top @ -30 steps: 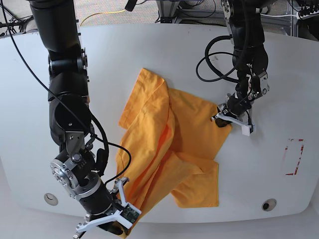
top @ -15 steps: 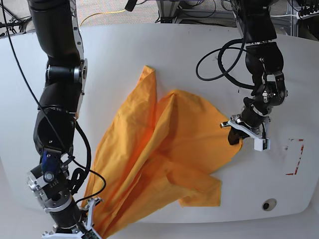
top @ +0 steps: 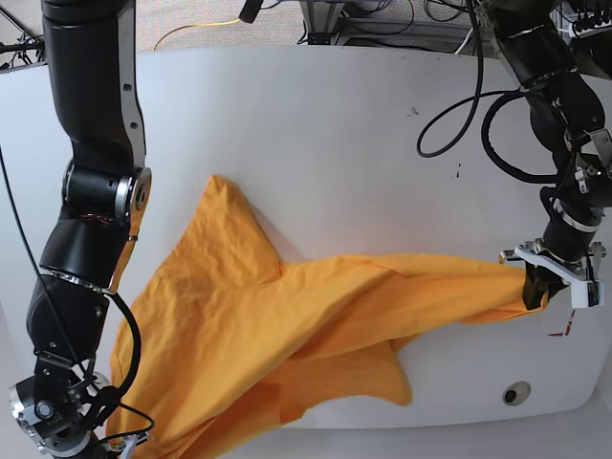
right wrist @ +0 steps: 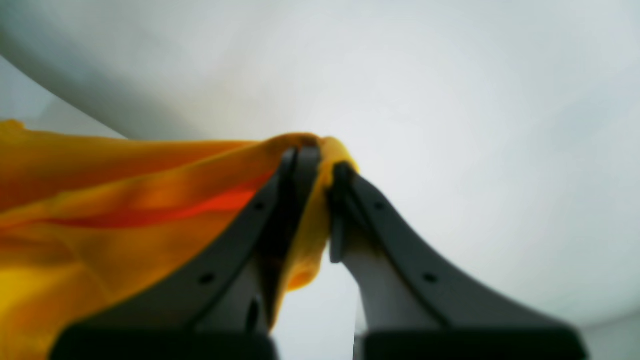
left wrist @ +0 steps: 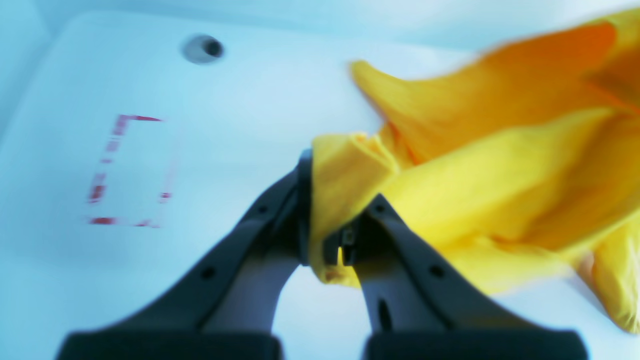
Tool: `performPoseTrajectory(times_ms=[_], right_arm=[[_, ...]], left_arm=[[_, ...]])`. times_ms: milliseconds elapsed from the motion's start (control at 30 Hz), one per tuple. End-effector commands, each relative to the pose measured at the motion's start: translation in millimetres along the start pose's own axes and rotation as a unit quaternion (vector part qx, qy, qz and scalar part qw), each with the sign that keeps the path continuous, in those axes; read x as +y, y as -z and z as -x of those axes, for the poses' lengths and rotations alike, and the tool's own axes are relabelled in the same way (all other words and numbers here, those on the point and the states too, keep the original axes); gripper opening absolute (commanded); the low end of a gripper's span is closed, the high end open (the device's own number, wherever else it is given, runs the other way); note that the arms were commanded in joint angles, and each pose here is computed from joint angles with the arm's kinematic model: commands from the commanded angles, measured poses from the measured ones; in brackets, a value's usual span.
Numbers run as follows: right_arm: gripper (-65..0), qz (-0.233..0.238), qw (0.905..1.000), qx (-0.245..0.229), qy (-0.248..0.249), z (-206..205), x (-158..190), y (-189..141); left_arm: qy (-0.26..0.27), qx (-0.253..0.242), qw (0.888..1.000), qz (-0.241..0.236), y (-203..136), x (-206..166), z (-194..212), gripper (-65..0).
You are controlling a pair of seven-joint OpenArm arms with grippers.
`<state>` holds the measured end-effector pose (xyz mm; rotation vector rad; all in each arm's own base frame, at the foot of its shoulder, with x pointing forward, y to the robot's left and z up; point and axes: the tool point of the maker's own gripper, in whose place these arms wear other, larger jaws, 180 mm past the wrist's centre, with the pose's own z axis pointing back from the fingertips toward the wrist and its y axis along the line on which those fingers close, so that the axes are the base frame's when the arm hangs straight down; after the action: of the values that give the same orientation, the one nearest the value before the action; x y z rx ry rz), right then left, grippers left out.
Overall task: Fold the T-shirt properly
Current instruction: 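Pull both grippers apart to stretch the shirt across the table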
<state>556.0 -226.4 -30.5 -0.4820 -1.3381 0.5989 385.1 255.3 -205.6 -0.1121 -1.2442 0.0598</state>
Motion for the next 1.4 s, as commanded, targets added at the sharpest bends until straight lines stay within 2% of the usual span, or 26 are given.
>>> performPoseTrajectory(times_ms=[0, 100, 167, 267, 367, 600, 767, 933, 1200, 1367], right_arm=[[-65.0, 0.022, 0.9996, -0.016, 0.010, -12.4, -24.4, -2.0], [-65.0, 0.021, 0.9998, 0.003, 0.007, 5.9, -24.6, -1.9], [-65.0, 0.009, 0.9998, 0.019, 0.006, 24.8, -10.8, 0.0], [-65.0, -0.008, 0.9990, 0.043, 0.003, 52.6, 10.0, -0.2], [-65.0, -0.005, 0.9974, 0.068, 0.021, 87.9, 14.6, -8.3], [-65.0, -0.031, 0.9895, 0.128, 0.059, 161.5, 56.0, -23.4], [-65.0, -0.031, 0.9815, 0.167, 0.088, 211.3, 71.1, -46.8], [-65.0, -0.049, 0.9759, 0.185, 0.104, 232.2, 102.1, -58.2], [-65.0, -0.064, 0.9725, 0.199, 0.102, 250.3, 153.2, -101.9], [-65.0, -0.089, 0.9652, 0.221, 0.108, 268.0, 187.3, -124.5]], left_arm=[[0.005, -0.031, 0.999, -0.017, -8.5, 13.2, -24.7, -65.0], [0.012, -0.035, 0.999, -0.025, -15.8, 22.1, -28.3, -65.0], [0.017, -0.036, 0.999, -0.027, -18.4, 25.4, -28.1, -65.0], [0.023, -0.016, 0.999, -0.029, -24.9, 25.3, -10.3, -65.0], [0.028, -0.004, 0.999, -0.036, -34.1, 27.7, 0.7, -65.0], [0.013, 0.056, 0.995, -0.082, -64.9, 59.1, 52.8, -65.0], [0.000, 0.101, 0.988, -0.113, -95.6, 79.1, 93.2, -65.0], [0.015, 0.123, 0.987, -0.104, -107.0, 78.1, 110.9, -65.0], [-0.005, 0.194, 0.975, -0.105, -137.1, 71.6, 165.0, -65.0], [-0.001, 0.227, 0.968, -0.110, -156.0, 74.9, 183.9, -65.0]])
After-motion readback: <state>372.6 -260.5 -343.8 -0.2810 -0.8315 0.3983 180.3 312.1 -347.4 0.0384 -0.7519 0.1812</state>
